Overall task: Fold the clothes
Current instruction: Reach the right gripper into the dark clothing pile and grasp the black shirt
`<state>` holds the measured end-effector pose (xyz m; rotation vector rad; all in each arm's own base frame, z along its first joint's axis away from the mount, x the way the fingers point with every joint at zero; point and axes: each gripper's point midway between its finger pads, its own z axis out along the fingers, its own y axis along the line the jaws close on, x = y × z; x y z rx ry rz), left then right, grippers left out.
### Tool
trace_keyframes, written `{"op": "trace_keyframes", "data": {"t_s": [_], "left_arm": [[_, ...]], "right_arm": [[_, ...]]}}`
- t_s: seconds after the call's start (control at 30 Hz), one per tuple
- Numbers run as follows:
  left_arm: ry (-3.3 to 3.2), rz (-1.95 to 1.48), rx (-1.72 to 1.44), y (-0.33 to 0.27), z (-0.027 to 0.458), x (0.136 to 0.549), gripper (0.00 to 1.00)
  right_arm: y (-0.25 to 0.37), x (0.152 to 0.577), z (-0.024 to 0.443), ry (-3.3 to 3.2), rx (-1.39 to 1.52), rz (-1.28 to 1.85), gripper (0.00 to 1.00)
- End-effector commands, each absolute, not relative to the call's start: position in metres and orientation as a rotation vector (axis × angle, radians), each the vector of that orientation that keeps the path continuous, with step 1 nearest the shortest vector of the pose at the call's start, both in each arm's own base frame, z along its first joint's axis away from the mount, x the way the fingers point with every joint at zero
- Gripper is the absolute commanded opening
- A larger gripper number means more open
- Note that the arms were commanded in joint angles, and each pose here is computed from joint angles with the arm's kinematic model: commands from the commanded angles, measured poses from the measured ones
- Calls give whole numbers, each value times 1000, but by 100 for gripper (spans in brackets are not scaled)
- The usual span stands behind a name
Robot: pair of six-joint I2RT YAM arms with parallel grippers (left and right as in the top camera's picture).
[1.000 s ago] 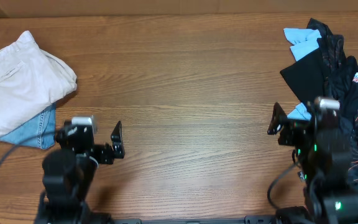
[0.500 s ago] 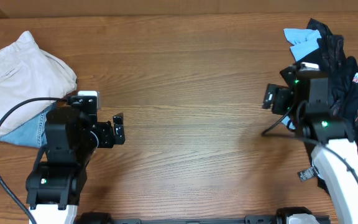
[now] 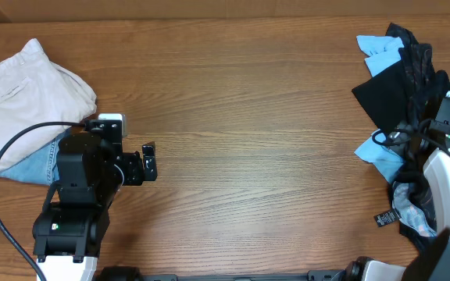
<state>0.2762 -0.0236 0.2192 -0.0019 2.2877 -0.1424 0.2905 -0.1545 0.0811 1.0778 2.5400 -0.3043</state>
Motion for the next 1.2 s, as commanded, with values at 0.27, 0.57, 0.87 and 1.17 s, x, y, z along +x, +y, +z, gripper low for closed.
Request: {"op": "trace_keyframes", "data": {"t_s": [0.27, 0.57, 0.87, 1.17], "left_arm": [[2251, -139, 12, -23, 233, 279, 100], [2251, -139, 12, -23, 233, 279, 100], [2251, -138, 12, -23, 233, 279, 100], [2242, -139, 12, -23, 235, 280, 100]], "right_arm": [[-171, 245, 30, 2513, 1418, -405, 76], [-171, 236, 21, 2505, 1448, -427, 34], [-168, 245, 23, 2496, 1433, -371, 4], [-92, 322, 80, 2566, 928, 92, 4]]}}
